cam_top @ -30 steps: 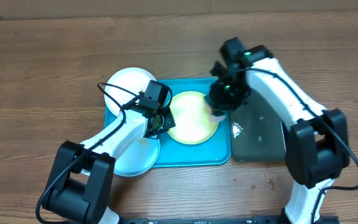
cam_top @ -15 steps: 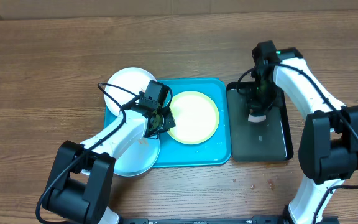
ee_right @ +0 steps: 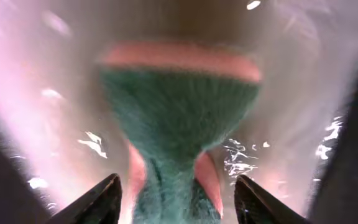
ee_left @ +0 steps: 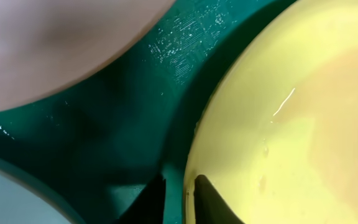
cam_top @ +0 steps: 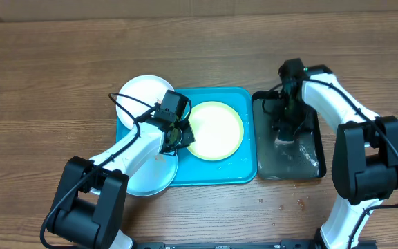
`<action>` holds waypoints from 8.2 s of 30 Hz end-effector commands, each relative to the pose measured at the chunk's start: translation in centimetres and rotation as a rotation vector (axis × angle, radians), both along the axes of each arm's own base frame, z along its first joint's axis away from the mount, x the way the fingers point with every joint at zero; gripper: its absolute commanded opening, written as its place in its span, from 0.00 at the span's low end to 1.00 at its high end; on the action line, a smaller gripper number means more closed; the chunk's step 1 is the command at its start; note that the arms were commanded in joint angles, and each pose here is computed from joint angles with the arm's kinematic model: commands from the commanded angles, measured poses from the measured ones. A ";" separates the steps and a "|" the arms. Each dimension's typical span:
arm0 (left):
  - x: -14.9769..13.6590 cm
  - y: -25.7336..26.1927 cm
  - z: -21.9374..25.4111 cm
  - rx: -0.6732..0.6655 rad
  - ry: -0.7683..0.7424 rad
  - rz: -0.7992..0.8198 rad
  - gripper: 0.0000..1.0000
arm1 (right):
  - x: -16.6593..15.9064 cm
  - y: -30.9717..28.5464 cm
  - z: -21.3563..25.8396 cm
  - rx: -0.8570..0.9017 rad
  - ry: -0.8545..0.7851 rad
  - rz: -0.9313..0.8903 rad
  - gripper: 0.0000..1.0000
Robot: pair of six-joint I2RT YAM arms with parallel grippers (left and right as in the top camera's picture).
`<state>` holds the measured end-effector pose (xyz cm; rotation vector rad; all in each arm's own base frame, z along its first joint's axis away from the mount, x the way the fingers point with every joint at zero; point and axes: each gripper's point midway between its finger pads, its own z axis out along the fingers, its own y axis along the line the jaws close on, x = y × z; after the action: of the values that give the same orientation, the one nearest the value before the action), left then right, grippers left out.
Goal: Clean dirty plates on tray and stack at the side
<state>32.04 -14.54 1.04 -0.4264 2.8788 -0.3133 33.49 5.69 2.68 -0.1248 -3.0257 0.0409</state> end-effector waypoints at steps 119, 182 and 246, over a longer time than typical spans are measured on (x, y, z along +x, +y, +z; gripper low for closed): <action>-2.1 -19.5 29.0 0.810 -1.028 -0.532 0.04 | 8.5 -17.0 6.4 -0.016 -0.368 -0.432 1.00; 6.5 5.5 15.1 -0.010 -0.035 0.110 0.04 | 8.5 -17.0 6.4 -0.016 -0.368 -0.432 1.00; -0.4 33.5 4.2 0.199 0.029 0.763 0.04 | 8.5 -17.0 6.4 -0.016 -0.368 -0.432 1.00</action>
<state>31.31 19.68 4.72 -1.4869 2.4621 0.1318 41.48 -10.97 7.74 -0.8508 -3.2402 -0.0065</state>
